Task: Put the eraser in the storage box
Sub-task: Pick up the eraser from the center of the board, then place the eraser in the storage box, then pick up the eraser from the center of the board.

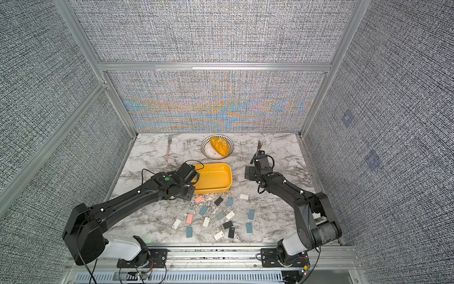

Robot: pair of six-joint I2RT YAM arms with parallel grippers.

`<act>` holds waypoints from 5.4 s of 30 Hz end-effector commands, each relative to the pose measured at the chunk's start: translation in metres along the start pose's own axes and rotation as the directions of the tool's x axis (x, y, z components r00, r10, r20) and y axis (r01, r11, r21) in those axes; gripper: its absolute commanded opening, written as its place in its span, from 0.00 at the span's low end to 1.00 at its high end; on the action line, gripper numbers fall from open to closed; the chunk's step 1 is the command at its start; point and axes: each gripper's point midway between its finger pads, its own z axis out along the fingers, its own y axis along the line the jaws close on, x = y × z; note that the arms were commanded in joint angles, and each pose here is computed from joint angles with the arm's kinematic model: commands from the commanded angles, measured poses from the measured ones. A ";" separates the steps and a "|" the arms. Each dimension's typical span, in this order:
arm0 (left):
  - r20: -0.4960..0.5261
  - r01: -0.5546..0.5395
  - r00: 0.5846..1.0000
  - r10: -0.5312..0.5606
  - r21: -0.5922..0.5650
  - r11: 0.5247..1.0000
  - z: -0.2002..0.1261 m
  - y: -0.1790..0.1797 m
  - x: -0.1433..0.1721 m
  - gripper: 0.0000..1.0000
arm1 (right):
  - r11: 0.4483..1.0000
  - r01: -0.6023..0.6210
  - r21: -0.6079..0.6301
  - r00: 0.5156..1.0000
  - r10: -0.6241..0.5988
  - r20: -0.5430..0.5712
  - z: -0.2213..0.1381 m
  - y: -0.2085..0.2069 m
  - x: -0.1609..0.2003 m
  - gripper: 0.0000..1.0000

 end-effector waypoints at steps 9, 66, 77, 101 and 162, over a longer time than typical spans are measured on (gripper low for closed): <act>0.027 -0.005 1.000 0.007 -0.045 0.999 0.019 -0.001 -0.055 0.28 | 0.999 -0.048 -0.016 0.997 0.049 0.058 -0.025 -0.014 -0.027 0.98; -0.101 0.135 0.985 -0.139 -0.049 0.990 0.104 0.008 -0.069 0.48 | 0.998 -0.064 0.005 0.997 0.064 0.041 -0.014 -0.030 -0.024 0.98; -0.007 0.092 0.996 -0.092 -0.056 0.994 0.009 0.028 -0.071 0.60 | 0.998 -0.065 0.002 0.997 0.065 0.047 -0.017 -0.030 -0.024 0.98; -0.192 0.269 0.945 -0.264 0.000 0.963 -0.014 0.020 0.120 0.67 | 0.999 -0.027 -0.036 0.999 0.028 0.035 -0.017 -0.006 -0.015 0.98; -0.092 0.166 0.979 -0.180 -0.144 0.976 -0.014 0.023 0.070 0.31 | 1.000 0.000 0.010 1.000 0.000 0.020 -0.016 -0.008 -0.008 0.98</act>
